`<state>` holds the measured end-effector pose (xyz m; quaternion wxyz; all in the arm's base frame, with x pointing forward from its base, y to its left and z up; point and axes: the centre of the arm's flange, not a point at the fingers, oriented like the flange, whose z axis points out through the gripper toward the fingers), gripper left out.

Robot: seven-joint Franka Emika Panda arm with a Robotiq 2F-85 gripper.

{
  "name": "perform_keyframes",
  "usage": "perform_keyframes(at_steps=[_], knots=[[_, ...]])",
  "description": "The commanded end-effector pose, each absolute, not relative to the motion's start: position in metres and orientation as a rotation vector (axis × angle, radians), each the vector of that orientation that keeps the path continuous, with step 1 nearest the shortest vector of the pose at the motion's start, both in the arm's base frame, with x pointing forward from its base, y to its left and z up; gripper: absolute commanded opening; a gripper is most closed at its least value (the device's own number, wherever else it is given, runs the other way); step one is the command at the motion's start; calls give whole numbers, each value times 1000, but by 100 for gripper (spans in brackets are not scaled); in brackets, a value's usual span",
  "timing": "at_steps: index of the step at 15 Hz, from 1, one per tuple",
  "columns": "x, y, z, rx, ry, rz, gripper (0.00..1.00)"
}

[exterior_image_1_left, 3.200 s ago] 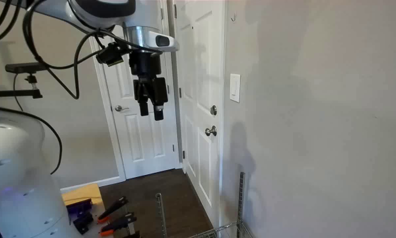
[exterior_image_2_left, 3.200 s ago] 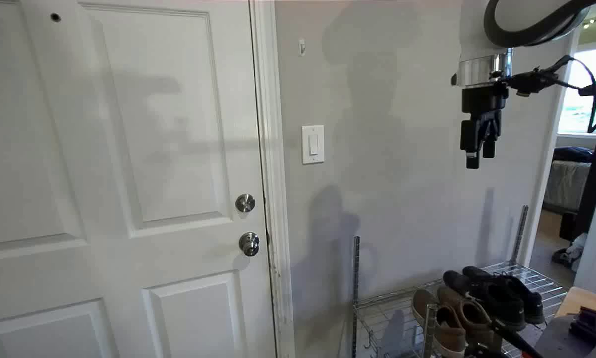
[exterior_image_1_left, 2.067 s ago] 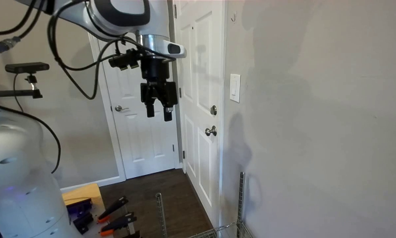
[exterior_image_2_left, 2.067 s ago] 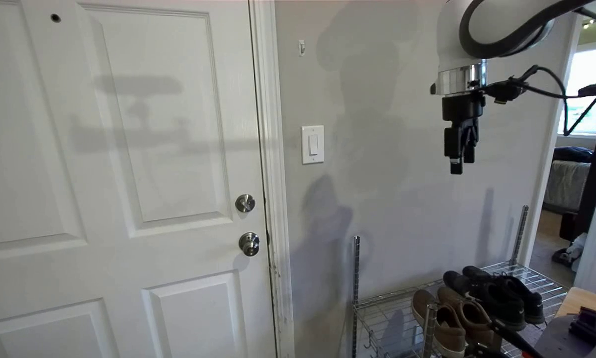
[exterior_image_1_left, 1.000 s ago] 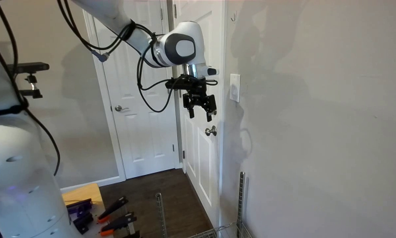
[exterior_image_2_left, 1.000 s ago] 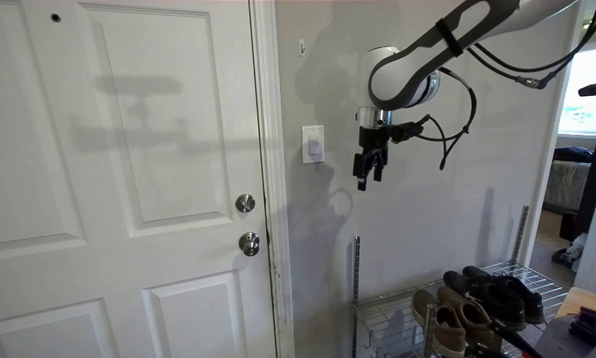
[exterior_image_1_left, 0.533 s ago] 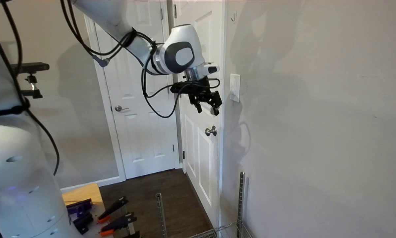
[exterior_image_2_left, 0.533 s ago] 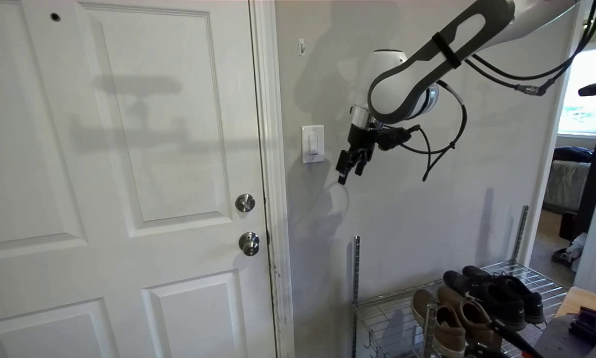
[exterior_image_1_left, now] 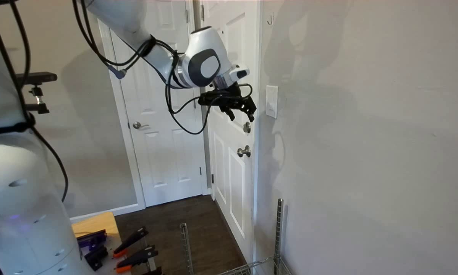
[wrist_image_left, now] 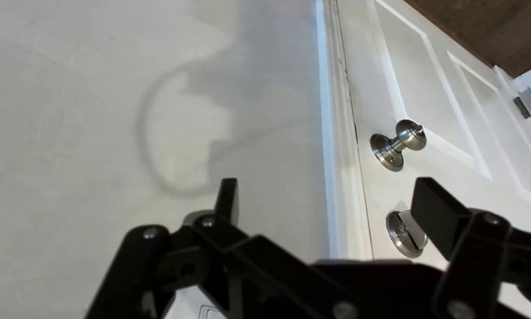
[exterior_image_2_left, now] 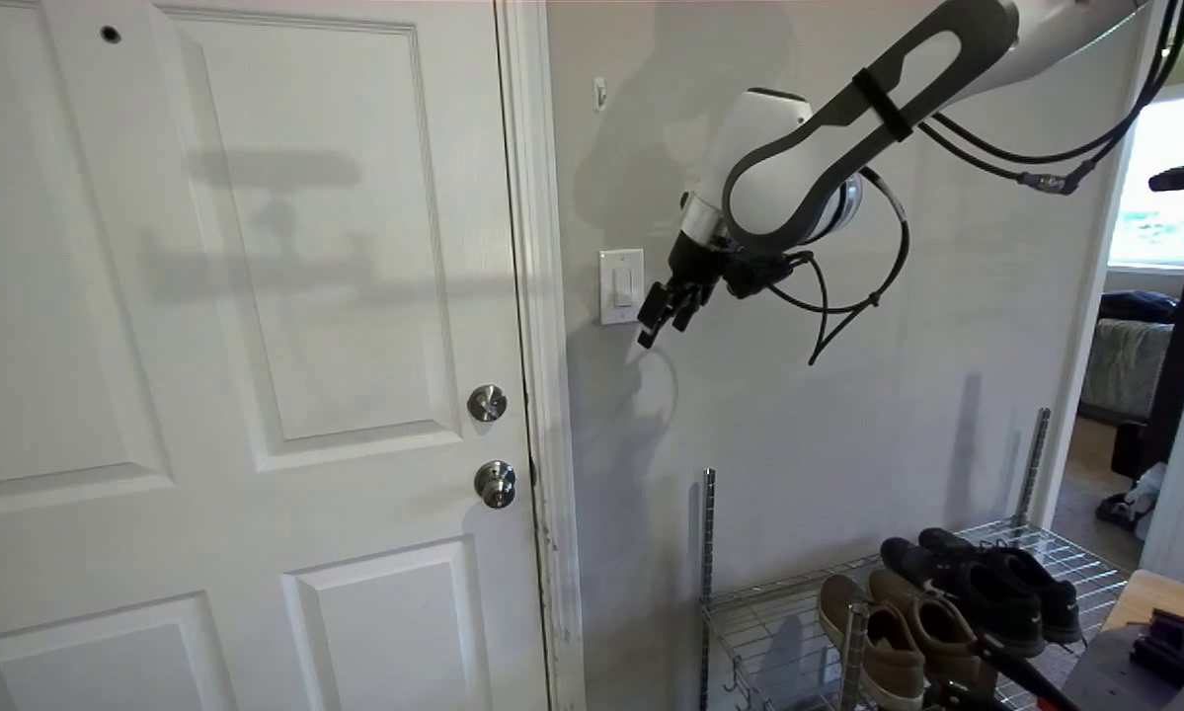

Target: Turn off the light

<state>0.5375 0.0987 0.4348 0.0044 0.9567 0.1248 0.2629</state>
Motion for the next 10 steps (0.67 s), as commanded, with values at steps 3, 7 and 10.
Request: perform_keyframes(at_steps=[3, 7, 10], knots=[[541, 121, 438, 2948, 414, 981, 100], [543, 128, 439, 2880, 426, 1039, 100], [546, 130, 437, 2855, 402, 1009, 100]])
